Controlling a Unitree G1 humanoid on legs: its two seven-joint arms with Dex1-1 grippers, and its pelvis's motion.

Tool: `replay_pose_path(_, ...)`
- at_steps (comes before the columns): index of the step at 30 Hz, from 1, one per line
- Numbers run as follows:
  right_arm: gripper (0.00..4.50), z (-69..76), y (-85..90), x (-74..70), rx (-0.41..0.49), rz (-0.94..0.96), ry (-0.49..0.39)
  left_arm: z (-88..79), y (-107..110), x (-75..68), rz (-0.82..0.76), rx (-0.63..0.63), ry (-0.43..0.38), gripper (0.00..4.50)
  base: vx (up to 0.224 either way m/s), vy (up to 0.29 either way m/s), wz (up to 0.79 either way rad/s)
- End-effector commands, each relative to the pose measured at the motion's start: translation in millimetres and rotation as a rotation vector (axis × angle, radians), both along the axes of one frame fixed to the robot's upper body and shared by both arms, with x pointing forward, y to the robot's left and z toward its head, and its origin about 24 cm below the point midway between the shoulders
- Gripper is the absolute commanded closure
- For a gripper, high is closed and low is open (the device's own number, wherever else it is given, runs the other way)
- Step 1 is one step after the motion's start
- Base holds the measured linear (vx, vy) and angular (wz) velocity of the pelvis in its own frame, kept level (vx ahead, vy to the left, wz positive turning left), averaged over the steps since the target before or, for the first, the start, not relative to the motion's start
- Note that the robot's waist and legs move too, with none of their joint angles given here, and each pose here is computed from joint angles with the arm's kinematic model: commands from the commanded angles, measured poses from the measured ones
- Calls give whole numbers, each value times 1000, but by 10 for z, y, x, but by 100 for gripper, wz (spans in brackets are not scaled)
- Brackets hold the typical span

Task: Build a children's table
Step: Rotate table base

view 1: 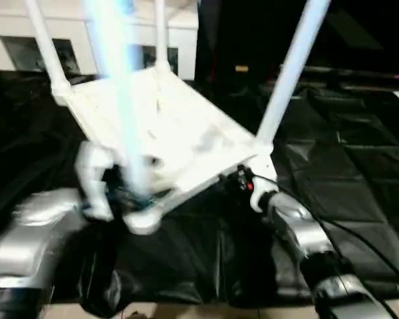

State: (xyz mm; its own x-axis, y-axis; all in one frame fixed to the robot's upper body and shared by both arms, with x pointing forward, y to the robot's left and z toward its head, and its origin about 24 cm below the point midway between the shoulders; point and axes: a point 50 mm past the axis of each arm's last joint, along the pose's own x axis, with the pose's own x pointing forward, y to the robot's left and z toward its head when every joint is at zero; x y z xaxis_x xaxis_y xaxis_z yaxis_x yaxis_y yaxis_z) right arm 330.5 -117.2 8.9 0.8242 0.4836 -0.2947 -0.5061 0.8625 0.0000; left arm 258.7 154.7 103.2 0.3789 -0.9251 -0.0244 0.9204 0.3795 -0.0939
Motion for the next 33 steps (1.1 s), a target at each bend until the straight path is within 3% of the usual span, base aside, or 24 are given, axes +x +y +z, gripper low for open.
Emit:
replay_pose_path(1,122,28,50,29,3,12,-11,51,-268,-68,-142,-16,-20,5,0,0,0)
replay_pose_path(6,122,20,73,43,9,7,-12,47,-723,-85,-279,-53,-26,5,0,0,0)
replay_pose_path(9,122,14,77,42,11,5,-13,64,-861,-80,-316,-61,-34,5,0,0,0)
replay_pose_path(11,122,-2,66,40,10,-7,-17,76,-1044,-21,-327,-54,-71,5,0,0,0)
replay_pose_path(13,122,-6,56,41,9,-12,-18,73,-1084,7,-316,-45,-78,5,0,0,0)
replay_pose_path(14,122,-11,15,45,1,-30,-25,60,-1146,93,-266,-22,-106,5,0,0,0)
replay_pose_path(20,122,-9,-202,59,-19,-105,-41,-71,-1087,341,-74,139,-154,5,0,0,0)
replay_pose_path(25,122,-9,-337,51,-33,-127,-46,-120,-1007,347,-76,166,-160,5,0,0,0)
replay_pose_path(28,122,45,-510,20,-43,-77,-67,-192,-818,349,-87,192,-131,5,0,0,0)
replay_pose_path(33,122,123,-651,-80,-73,82,-74,-300,-545,321,-153,243,-95,5,0,0,0)
